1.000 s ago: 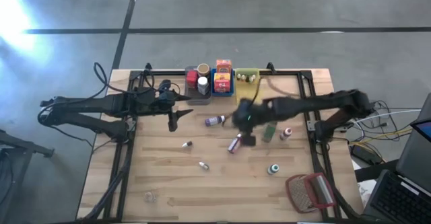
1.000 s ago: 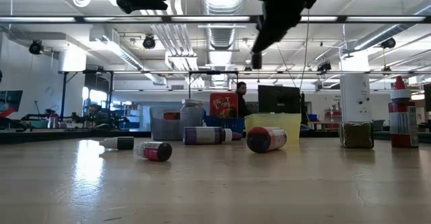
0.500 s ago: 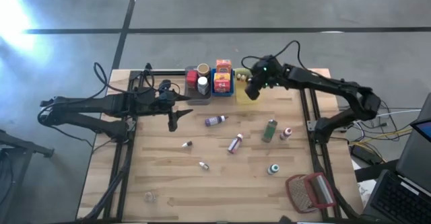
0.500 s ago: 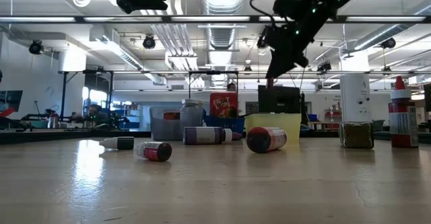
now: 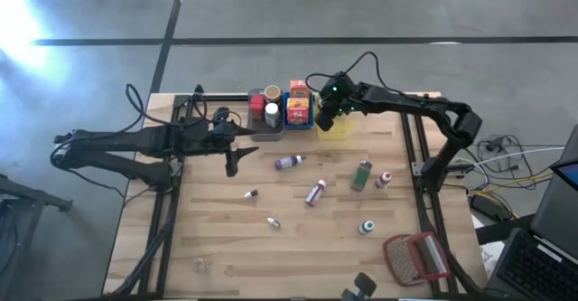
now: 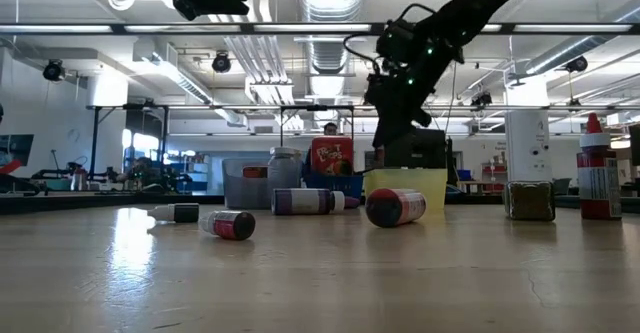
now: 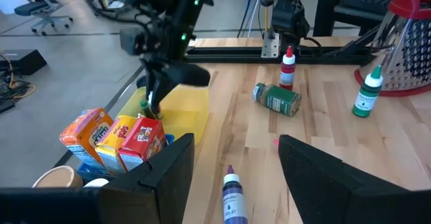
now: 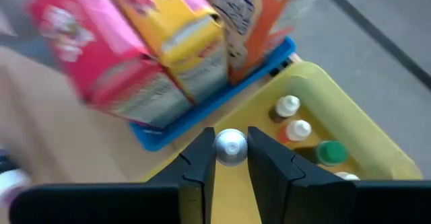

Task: Pick & Place Kitchen Items
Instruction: Put the right small pink food coloring bottle into the yellow bin

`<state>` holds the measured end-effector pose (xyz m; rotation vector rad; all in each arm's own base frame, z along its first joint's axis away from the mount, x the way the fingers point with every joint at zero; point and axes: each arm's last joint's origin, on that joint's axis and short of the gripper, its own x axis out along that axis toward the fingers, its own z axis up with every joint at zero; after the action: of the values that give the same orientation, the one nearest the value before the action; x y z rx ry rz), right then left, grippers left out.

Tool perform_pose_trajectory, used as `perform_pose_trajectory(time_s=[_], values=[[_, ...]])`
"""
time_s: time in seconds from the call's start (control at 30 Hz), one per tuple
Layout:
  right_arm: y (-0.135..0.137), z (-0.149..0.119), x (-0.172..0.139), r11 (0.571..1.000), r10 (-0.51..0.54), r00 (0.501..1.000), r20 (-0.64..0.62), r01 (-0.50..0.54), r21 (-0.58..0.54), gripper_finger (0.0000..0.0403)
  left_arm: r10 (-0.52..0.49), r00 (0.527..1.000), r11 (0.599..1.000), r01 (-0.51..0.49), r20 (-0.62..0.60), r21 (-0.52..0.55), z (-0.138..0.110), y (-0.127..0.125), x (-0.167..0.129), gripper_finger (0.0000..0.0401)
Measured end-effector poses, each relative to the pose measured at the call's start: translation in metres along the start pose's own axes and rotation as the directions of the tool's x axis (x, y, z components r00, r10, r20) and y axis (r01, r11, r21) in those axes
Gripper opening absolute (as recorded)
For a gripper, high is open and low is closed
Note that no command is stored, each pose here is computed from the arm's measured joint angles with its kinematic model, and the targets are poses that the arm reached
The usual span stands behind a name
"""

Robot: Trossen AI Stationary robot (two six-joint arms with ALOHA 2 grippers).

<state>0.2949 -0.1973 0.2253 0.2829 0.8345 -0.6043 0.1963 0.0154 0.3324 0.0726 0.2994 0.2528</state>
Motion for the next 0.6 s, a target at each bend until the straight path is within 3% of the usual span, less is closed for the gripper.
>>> perform_pose_trajectory(time_s=[0.27, 0.6], values=[[-0.007, -0.009, 0.023, 0.995, -0.096, 0.994, -0.054, 0.096, -0.002, 0.0078, 0.0, 1.0, 1.0, 0.0, -0.001, 0.0, 0.0, 0.0, 0.0, 0.0223], [-0.013, -0.009, 0.033, 0.984, -0.117, 0.992, -0.041, 0.122, 0.129, 0.0065, 0.0, 1.0, 1.0, 0.0, 0.0, 0.0, 0.0, 0.0, 0.0, 0.0223]])
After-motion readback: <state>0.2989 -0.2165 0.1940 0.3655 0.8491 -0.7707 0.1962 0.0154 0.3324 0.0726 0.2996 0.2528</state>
